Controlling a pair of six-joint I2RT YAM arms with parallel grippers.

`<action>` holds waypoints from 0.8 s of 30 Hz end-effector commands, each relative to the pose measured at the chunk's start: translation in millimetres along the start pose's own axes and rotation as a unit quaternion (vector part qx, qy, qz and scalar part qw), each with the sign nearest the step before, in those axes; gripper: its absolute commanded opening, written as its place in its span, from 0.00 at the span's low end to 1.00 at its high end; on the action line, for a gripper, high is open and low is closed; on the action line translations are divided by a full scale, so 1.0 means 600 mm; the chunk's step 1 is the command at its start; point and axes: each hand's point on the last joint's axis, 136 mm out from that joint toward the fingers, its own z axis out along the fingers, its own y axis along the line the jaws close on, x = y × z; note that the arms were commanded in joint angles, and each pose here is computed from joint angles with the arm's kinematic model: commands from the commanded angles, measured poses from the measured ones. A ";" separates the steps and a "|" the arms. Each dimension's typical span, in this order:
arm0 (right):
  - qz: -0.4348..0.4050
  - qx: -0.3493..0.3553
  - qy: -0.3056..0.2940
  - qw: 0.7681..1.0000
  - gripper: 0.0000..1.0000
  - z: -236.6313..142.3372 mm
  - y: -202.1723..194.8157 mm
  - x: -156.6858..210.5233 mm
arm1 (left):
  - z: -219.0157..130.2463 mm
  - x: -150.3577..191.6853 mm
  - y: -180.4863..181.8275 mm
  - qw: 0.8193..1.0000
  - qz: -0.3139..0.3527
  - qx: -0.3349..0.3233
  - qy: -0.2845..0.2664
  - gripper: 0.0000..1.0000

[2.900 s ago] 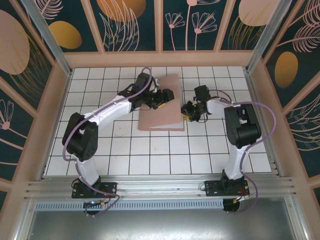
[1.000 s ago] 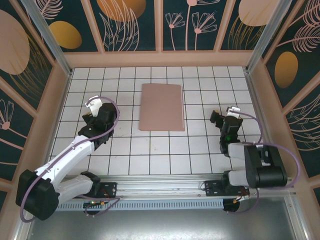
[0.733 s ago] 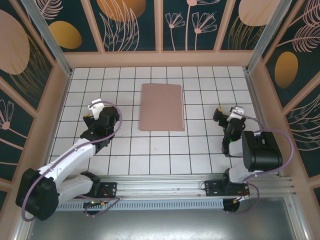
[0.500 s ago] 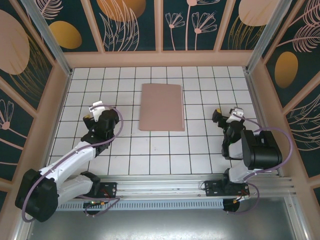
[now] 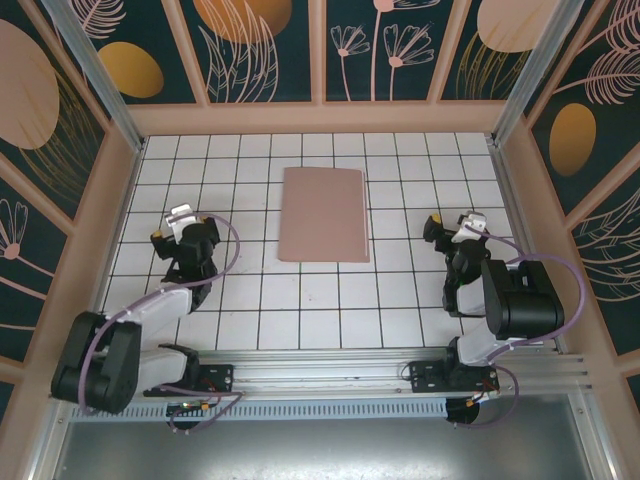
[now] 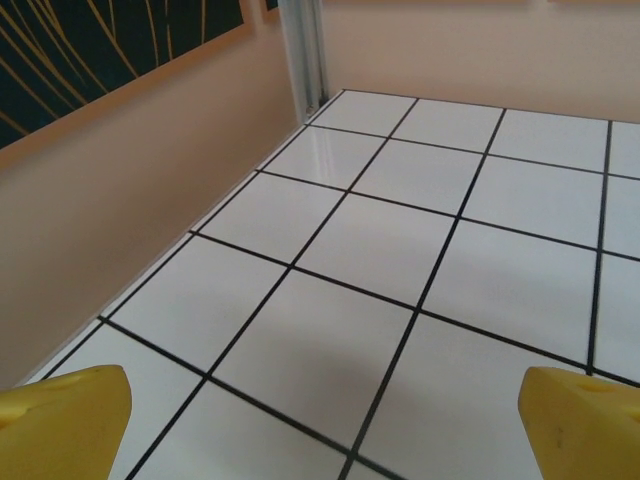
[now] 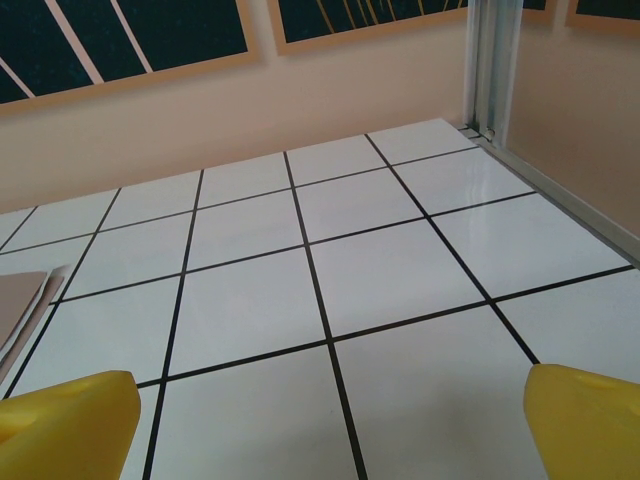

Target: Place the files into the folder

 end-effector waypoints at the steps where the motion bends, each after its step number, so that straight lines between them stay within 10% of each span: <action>1: -0.006 0.003 -0.027 1.000 0.99 0.005 0.003 -0.024 | 0.021 -0.010 -0.013 0.999 -0.019 0.034 -0.034 0.99; 24: -0.007 0.003 -0.027 1.000 0.99 0.005 0.003 -0.024 | 0.014 -0.013 0.005 0.984 -0.061 0.111 -0.125 0.99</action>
